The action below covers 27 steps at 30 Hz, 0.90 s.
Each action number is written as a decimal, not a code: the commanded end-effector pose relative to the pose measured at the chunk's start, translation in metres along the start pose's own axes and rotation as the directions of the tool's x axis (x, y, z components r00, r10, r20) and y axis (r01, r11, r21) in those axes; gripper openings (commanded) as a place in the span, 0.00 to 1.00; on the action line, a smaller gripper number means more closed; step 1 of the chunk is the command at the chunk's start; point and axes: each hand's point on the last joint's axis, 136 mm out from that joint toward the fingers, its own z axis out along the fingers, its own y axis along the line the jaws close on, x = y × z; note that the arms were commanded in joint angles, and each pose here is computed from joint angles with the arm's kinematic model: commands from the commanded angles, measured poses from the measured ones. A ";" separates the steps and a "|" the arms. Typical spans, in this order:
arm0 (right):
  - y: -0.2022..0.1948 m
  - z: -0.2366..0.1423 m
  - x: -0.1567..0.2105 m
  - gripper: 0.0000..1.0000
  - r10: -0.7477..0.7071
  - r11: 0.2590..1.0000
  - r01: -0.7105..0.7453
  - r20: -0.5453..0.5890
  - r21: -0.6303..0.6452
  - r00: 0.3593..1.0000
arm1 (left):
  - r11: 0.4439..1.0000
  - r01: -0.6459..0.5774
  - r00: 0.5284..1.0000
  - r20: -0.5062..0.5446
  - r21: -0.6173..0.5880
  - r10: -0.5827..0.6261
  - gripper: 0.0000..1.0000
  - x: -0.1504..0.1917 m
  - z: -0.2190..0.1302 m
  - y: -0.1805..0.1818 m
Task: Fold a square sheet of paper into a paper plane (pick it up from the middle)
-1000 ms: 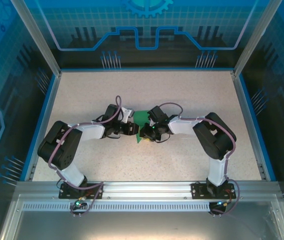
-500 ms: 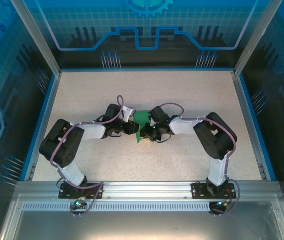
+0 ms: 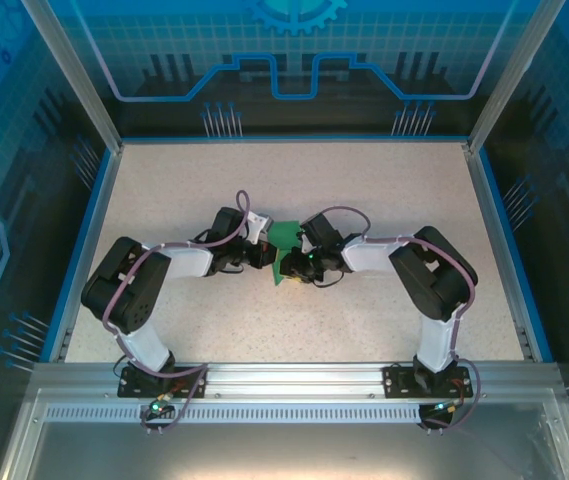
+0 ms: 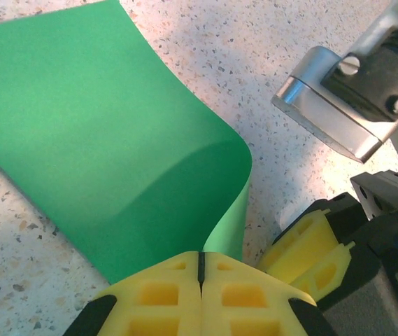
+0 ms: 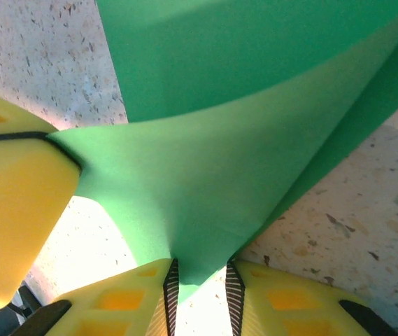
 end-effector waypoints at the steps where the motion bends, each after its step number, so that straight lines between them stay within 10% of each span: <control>1: -0.014 -0.009 -0.014 0.30 -0.014 0.999 0.012 0.064 0.037 0.998 | 1.000 0.000 1.000 0.013 0.007 0.000 0.01 -0.011 -0.002 -0.006; 27: -0.003 -0.015 -0.037 0.32 0.073 0.995 -0.062 0.155 -0.074 0.985 | 0.999 0.037 0.998 0.054 0.027 -0.038 0.00 -0.015 -0.013 -0.015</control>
